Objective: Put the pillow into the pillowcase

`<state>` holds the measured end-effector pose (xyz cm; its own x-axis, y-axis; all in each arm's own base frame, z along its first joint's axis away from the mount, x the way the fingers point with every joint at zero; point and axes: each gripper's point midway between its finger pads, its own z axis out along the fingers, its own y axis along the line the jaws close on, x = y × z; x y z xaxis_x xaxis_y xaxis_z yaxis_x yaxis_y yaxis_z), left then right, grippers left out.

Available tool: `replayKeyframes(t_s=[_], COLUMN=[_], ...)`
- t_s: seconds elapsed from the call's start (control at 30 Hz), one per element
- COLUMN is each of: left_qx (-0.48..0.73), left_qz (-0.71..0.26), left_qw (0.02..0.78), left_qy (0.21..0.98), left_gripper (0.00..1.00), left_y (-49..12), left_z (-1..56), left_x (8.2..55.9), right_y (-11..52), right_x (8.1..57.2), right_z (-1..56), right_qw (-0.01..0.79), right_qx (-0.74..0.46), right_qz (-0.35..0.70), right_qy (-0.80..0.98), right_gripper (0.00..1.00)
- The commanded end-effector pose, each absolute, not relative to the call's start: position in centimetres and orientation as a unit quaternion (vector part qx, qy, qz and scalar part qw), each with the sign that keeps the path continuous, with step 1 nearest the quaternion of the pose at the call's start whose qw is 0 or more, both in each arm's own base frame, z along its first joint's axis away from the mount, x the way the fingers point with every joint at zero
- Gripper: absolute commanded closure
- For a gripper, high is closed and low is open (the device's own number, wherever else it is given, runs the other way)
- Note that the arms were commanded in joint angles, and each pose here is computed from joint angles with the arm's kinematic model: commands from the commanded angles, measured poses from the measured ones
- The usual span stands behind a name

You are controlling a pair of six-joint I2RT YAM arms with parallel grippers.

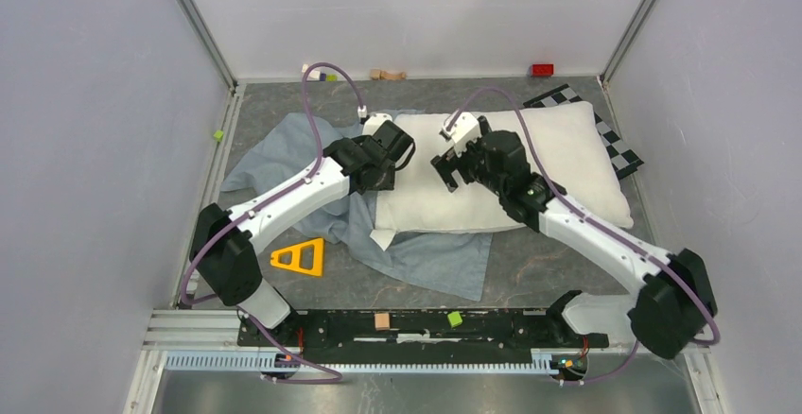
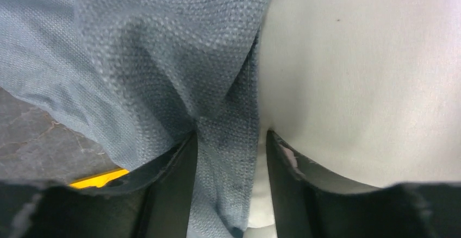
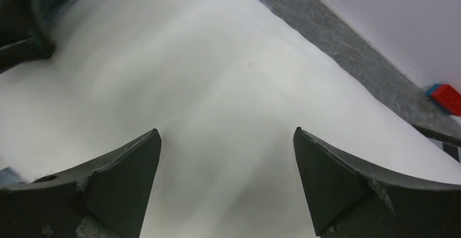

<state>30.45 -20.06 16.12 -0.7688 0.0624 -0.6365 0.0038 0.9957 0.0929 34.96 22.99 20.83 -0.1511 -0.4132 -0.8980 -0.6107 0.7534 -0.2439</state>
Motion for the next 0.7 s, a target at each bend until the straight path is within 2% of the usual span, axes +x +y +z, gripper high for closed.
replayKeyframes(t_s=[0.0,0.13,0.37,0.5,0.53,0.57,0.6,0.63,0.67], left_qx=[-0.038,-0.035,-0.031,-0.02,-0.017,-0.015,-0.012,-0.009,-0.007], left_qz=[0.031,0.025,-0.024,-0.059,-0.071,-0.083,-0.095,-0.101,-0.106], left_qw=[0.385,0.371,0.374,0.37,0.367,0.365,0.364,0.364,0.367], left_qy=[0.921,0.928,0.927,0.927,0.927,0.927,0.926,0.926,0.924], left_gripper=[0.49,0.71,0.85,0.93,0.94,0.95,0.95,0.95,0.95], left_y=[-19.5,-19.9,-21.2,-22.4,-22.7,-23.0,-23.2,-23.2,-23.1], left_z=[17.4,16.6,18.4,19.5,19.8,20.1,20.5,20.8,21.3], left_x=[32.2,32.6,32.4,32.1,31.9,31.6,31.3,30.9,30.6], right_y=[24.7,28.2,32.0,33.2,33.4,33.5,33.6,33.5,33.5], right_x=[31.1,27.9,26.4,27.5,28.0,28.9,29.8,30.8,31.8], right_z=[22.3,20.4,15.4,14.6,14.6,14.8,15.4,15.6,16.2], right_qw=[0.585,0.568,0.556,0.572,0.576,0.582,0.588,0.588,0.589], right_qx=[-0.383,-0.442,-0.487,-0.472,-0.461,-0.443,-0.422,-0.402,-0.38], right_qz=[0.086,0.089,0.107,0.089,0.084,0.074,0.071,0.067,0.068], right_qy=[0.71,0.689,0.665,0.665,0.669,0.678,0.687,0.699,0.71], right_gripper=[0.02,0.02,0.02,0.03,0.05,0.13,0.3,0.54,0.83])
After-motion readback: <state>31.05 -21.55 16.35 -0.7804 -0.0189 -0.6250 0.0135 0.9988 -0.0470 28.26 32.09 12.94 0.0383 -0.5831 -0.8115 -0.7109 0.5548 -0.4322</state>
